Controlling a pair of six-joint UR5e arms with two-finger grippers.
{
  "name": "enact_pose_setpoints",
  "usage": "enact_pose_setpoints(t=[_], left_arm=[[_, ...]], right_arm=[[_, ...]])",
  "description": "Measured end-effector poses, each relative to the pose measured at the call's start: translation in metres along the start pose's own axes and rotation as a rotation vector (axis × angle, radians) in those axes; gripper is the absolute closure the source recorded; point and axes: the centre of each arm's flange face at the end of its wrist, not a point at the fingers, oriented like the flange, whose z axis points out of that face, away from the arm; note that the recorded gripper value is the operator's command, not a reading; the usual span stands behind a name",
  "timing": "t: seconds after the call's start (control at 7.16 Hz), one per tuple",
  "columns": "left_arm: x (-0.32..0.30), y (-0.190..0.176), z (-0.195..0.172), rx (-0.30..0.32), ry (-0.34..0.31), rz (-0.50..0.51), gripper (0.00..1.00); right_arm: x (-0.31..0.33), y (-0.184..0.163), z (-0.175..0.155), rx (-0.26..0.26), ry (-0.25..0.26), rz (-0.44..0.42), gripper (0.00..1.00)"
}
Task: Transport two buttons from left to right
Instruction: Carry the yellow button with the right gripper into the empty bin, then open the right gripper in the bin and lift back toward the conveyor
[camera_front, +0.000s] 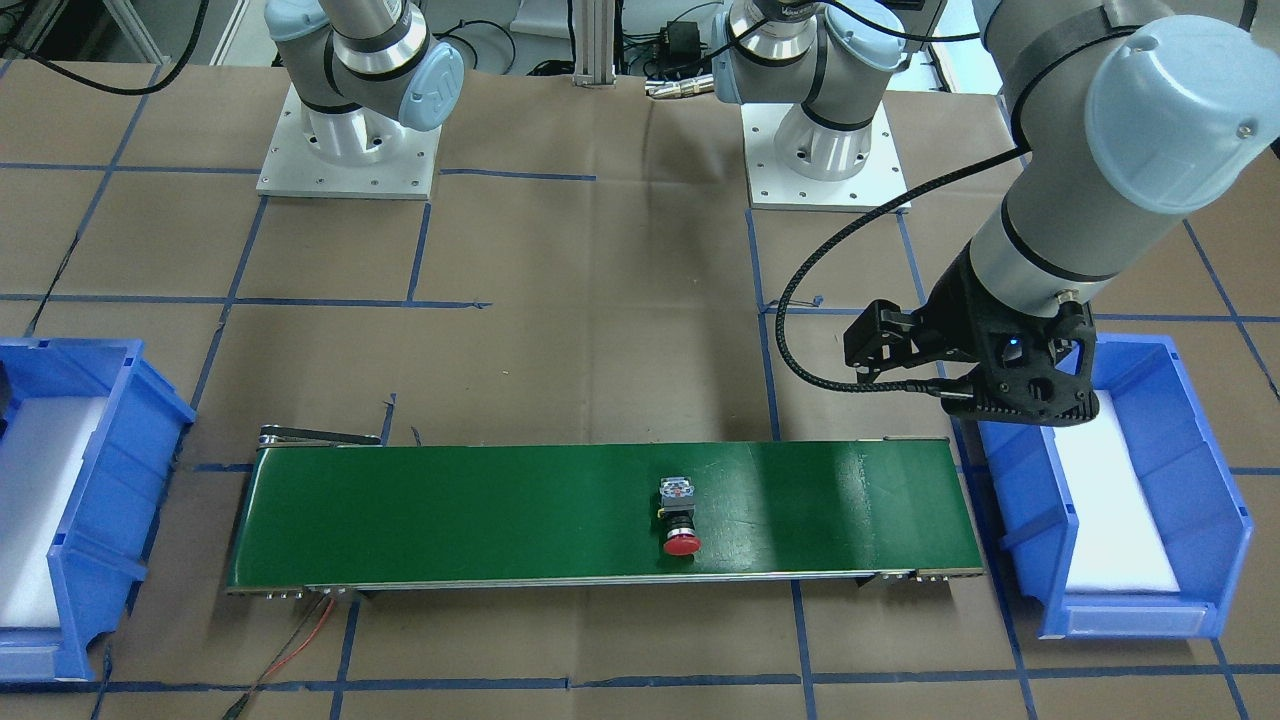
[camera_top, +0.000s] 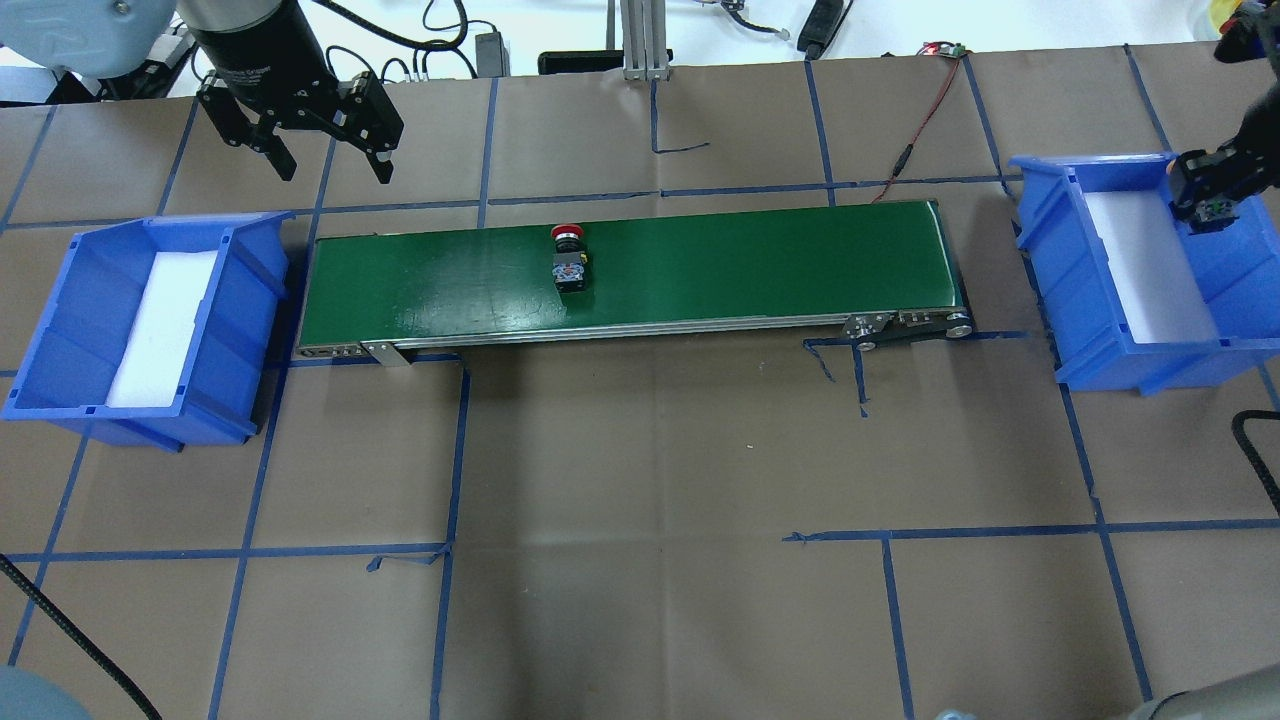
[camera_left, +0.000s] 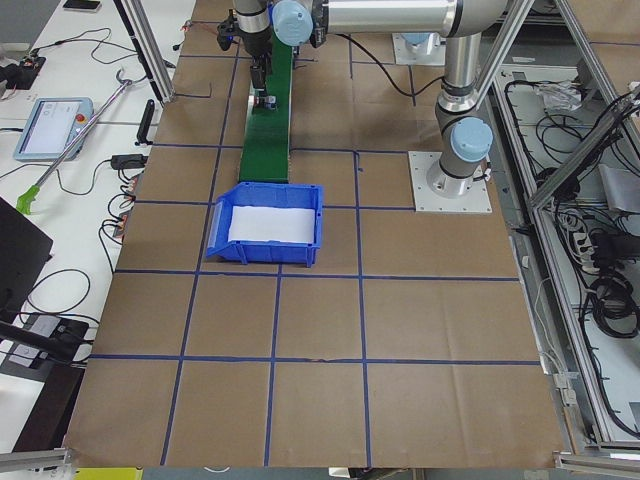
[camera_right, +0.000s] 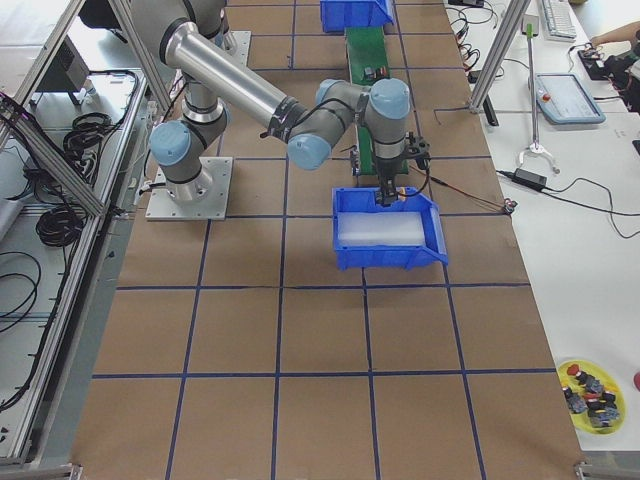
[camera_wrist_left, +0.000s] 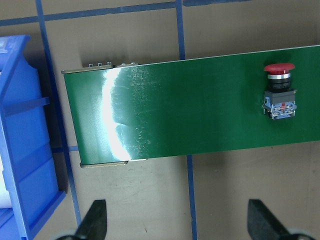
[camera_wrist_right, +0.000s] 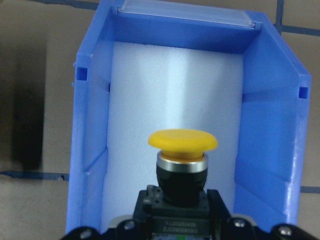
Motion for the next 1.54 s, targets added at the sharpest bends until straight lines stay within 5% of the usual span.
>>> enact_pose_setpoints(t=[0.42, 0.98, 1.12, 1.4, 1.54], left_arm=[[-0.034, 0.016, 0.023, -0.039, -0.009, -0.01, 0.0], [-0.043, 0.015, 0.019, -0.003, -0.018, -0.032, 0.0], [-0.041, 0.012, 0.019, 0.004, -0.017, -0.053, 0.0], [-0.033, 0.009, 0.017, 0.024, 0.006, -0.095, 0.01], [-0.029, 0.007, 0.015, 0.033, 0.035, -0.11, 0.01]], right_arm=[[0.012, 0.031, 0.06, -0.041, -0.077, -0.013, 0.96], [0.023, 0.034, 0.11, -0.081, -0.095, -0.016, 0.93], [0.021, 0.037, 0.116, -0.092, -0.101, -0.015, 0.86], [0.017, 0.043, 0.122, -0.113, -0.103, -0.012, 0.05], [0.017, 0.045, 0.122, -0.121, -0.098, -0.01, 0.05]])
